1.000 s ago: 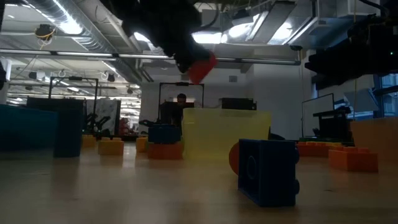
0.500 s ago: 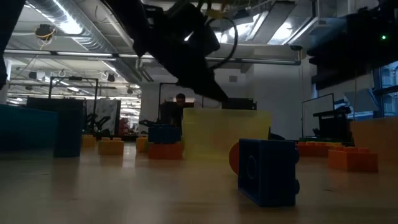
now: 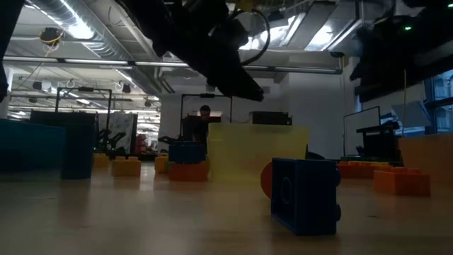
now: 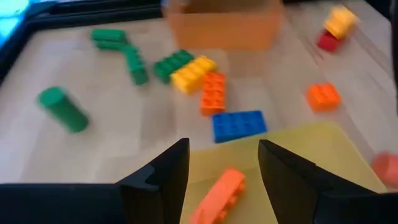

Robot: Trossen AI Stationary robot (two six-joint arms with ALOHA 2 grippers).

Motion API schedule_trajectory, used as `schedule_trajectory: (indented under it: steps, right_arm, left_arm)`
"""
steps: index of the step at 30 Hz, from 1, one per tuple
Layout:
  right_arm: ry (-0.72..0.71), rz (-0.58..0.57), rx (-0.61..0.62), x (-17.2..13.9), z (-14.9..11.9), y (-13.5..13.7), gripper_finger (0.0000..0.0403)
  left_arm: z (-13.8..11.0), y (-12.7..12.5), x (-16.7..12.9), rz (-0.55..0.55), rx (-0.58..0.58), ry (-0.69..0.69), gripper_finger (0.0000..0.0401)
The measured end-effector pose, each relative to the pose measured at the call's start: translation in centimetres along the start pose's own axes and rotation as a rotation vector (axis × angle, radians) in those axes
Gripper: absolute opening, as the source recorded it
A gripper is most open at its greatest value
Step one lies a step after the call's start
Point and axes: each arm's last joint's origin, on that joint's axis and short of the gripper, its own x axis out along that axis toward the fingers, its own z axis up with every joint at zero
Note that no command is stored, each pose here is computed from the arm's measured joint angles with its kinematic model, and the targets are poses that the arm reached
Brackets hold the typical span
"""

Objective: Sort blocks by size
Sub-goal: Put the green 8 stud game piece into the yellow bin

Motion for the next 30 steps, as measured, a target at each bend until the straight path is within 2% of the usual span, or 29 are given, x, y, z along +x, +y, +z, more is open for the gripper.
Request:
schedule_trajectory:
  steps: [3, 8, 14, 16, 21, 30]
  right_arm:
    - [0.119, -0.096, -0.019, 1.6, 0.8, 0.8, 0.0182]
    - [0.349, -0.155, 0.037, 4.9, 2.2, 1.1, 0.0182]
    - [0.561, -0.346, 0.093, 8.8, 1.7, -0.9, 0.0182]
    - [0.624, -0.373, 0.127, 9.8, 1.5, -1.6, 0.0182]
    - [0.714, -0.430, 0.180, 11.8, 1.0, -2.8, 0.0182]
    - [0.771, -0.515, 0.220, 13.5, 0.4, -4.0, 0.0182]
  left_arm:
    - [0.5, 1.3, -1.2, 0.038, -0.059, -0.017, 0.0177]
    - [0.4, 3.2, -2.5, 0.084, -0.092, -0.006, 0.0177]
    - [0.1, 5.1, -3.7, 0.133, -0.119, 0.008, 0.0166]
    - [-0.2, 5.7, -4.0, 0.146, -0.117, 0.019, 0.0161]
    - [-0.7, 7.2, -4.5, 0.183, -0.134, 0.034, 0.0156]
    - [-1.3, 8.9, -5.4, 0.226, -0.167, 0.046, 0.0155]
